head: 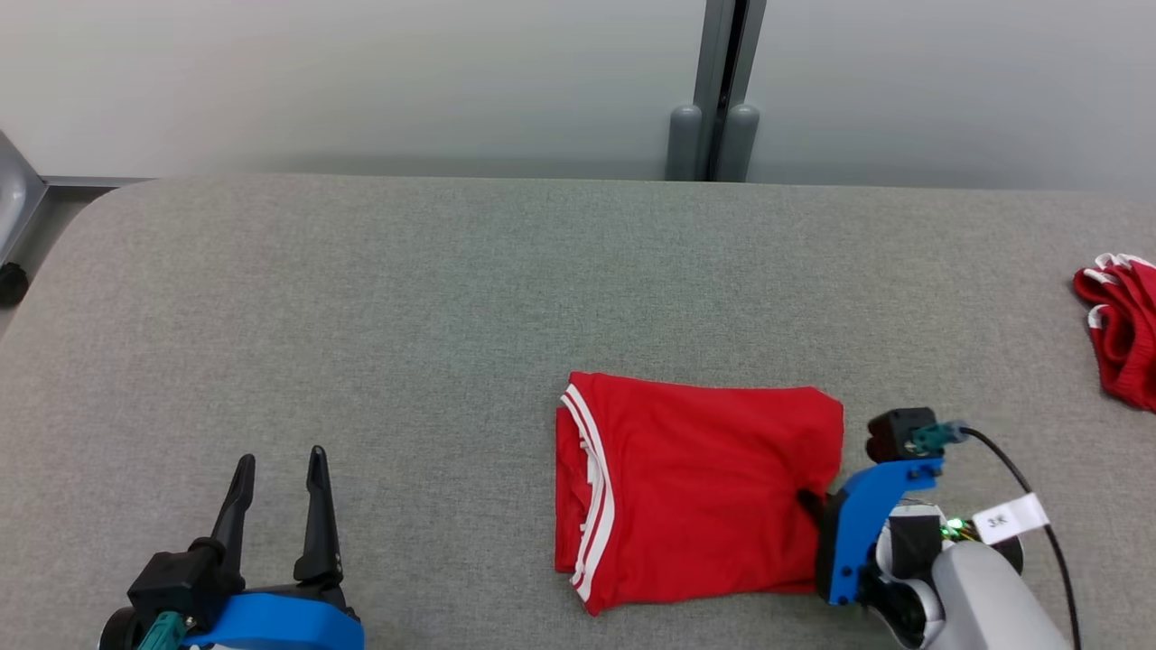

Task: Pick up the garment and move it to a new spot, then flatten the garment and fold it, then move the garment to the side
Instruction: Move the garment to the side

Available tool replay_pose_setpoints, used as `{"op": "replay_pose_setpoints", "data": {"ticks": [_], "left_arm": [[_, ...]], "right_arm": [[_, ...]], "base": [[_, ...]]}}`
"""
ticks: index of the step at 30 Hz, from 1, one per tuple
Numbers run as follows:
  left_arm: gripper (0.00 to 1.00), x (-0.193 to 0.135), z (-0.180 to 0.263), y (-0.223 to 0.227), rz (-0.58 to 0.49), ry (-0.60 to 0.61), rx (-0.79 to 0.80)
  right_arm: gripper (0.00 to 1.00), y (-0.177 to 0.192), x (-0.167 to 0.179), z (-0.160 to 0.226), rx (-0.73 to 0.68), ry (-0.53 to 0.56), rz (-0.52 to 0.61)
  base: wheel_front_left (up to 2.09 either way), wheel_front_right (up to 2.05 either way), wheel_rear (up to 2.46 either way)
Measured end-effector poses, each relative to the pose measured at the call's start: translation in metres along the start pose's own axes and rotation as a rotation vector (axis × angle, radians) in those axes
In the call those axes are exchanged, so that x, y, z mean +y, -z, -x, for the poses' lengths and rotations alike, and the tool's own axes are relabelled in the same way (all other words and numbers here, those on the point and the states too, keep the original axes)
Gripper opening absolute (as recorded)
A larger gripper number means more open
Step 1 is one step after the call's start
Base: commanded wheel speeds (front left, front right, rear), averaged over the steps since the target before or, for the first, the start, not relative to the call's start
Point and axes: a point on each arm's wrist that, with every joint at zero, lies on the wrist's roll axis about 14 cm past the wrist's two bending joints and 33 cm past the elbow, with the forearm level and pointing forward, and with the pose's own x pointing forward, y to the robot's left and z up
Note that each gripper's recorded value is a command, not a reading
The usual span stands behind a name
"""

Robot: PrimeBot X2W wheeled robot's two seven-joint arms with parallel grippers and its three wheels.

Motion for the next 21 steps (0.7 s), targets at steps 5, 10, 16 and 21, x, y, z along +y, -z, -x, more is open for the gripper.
{"op": "replay_pose_setpoints", "data": {"ticks": [5, 10, 16, 21], "left_arm": [[1.00, -0.006, -0.006, 0.003, 0.004, 0.017, 0.009], [1.00, -0.018, -0.022, 0.003, 0.000, 0.057, 0.007], [1.00, -0.047, -0.049, 0.003, 0.006, 0.148, 0.001], [1.00, -0.077, -0.074, 0.007, 0.014, 0.234, -0.005]], "right_arm": [[0.00, -0.024, -0.003, 0.002, -0.040, 0.034, 0.160], [0.00, -0.075, -0.033, 0.017, -0.095, 0.123, 0.361], [0.00, -0.144, -0.085, 0.051, -0.193, 0.261, 0.464], [0.00, -0.179, -0.122, 0.076, -0.239, 0.357, 0.496]], "base": [[0.00, 0.00, 0.00], [0.00, 0.00, 0.00], [0.00, 0.00, 0.00], [0.00, 0.00, 0.00]]}}
